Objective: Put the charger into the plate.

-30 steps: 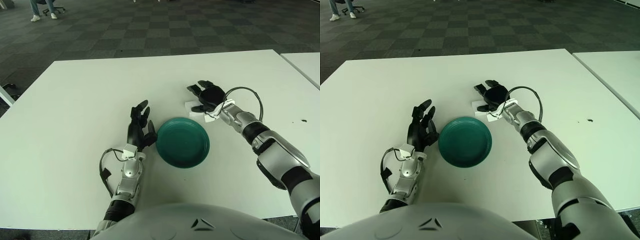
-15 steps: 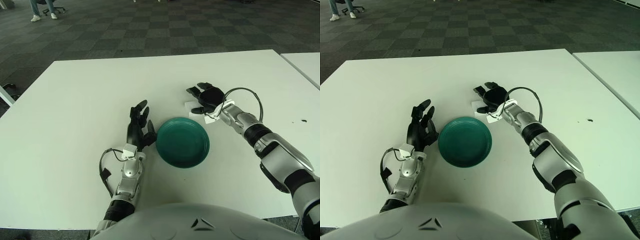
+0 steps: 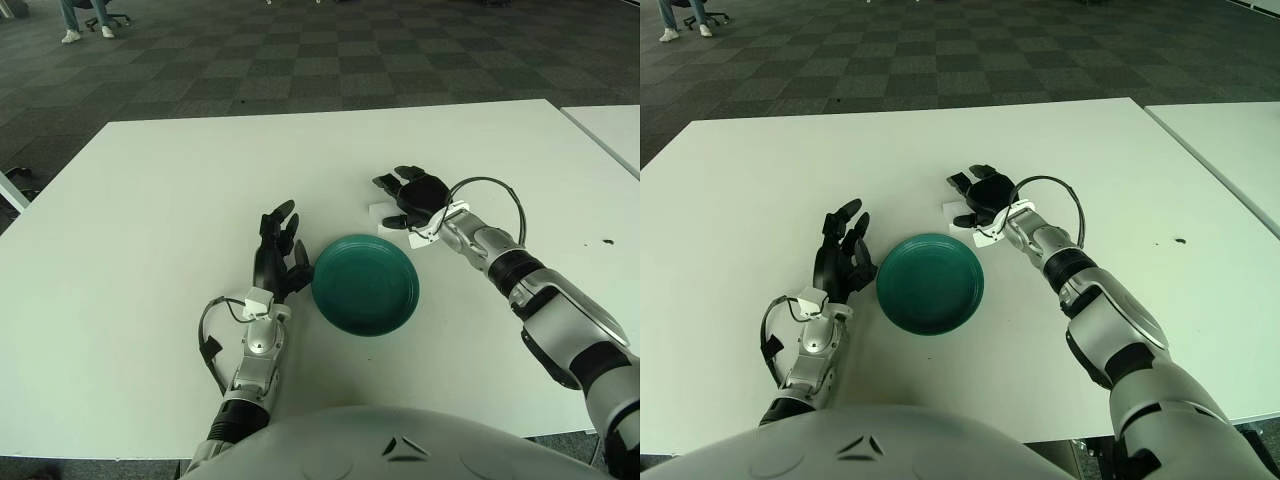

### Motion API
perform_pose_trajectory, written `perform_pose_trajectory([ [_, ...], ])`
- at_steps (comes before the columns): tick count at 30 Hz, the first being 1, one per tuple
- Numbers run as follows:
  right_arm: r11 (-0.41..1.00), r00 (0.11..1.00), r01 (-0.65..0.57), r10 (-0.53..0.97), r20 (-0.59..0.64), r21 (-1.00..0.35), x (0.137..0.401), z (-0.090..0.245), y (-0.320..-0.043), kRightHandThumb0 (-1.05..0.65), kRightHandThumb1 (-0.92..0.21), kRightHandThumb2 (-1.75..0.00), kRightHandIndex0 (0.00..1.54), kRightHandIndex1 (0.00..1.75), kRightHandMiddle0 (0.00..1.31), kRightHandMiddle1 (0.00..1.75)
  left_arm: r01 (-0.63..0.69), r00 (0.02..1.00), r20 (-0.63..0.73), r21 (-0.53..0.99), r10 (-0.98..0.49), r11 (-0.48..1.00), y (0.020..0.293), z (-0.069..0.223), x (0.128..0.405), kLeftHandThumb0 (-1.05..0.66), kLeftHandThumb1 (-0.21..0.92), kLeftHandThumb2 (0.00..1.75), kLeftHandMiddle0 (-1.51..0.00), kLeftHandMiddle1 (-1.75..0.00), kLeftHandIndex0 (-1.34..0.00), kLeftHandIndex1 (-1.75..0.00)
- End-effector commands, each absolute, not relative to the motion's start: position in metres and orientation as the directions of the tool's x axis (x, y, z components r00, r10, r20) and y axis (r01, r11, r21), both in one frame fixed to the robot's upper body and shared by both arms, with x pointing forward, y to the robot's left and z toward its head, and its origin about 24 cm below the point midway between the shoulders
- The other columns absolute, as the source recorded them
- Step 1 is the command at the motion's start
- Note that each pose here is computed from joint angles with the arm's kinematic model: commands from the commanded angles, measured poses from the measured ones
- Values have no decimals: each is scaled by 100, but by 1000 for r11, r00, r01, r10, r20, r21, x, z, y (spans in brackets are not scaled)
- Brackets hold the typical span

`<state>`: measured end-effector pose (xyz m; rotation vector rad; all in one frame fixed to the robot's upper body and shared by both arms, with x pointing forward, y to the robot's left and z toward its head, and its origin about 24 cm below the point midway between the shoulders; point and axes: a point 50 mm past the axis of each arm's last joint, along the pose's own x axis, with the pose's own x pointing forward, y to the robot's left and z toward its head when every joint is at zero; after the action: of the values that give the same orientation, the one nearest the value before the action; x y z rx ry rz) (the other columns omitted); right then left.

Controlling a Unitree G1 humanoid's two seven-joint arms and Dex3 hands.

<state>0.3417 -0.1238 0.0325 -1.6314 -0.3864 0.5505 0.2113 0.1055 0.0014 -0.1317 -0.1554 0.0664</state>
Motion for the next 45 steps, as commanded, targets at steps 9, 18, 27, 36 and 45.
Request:
perform_pose_trajectory([
  [9, -194, 830, -179, 497, -254, -965, 335, 8, -131, -87, -92, -58, 23, 1, 0, 43, -64, 996, 53, -159, 73, 985, 97, -16, 197, -95, 92, 109, -43, 0, -2, -82],
  [18, -213, 827, -207, 483, -287, -955, 335, 3, -132, -85, -92, -56, 25, 1, 0, 43, -70, 995, 56, -171, 81, 983, 98, -15, 196, -96, 92, 108, -42, 0, -4, -84],
  [27, -239, 823, -231, 470, -320, -943, 332, -7, -134, -84, -92, -56, 25, 1, 0, 42, -44, 997, 61, -180, 56, 983, 95, -15, 196, -97, 92, 107, -42, 0, -1, -82],
  [36, -282, 809, -223, 480, -338, -933, 329, -12, -135, -83, -92, -57, 26, 1, 0, 41, -56, 997, 33, -241, 65, 969, 94, -16, 194, -98, 92, 109, -38, 0, 0, -78],
  [45, -301, 799, -227, 486, -354, -926, 326, -16, -134, -84, -92, -64, 24, 0, 0, 39, -58, 997, 43, -183, 66, 981, 97, -18, 194, -99, 92, 107, -39, -1, -1, -80],
])
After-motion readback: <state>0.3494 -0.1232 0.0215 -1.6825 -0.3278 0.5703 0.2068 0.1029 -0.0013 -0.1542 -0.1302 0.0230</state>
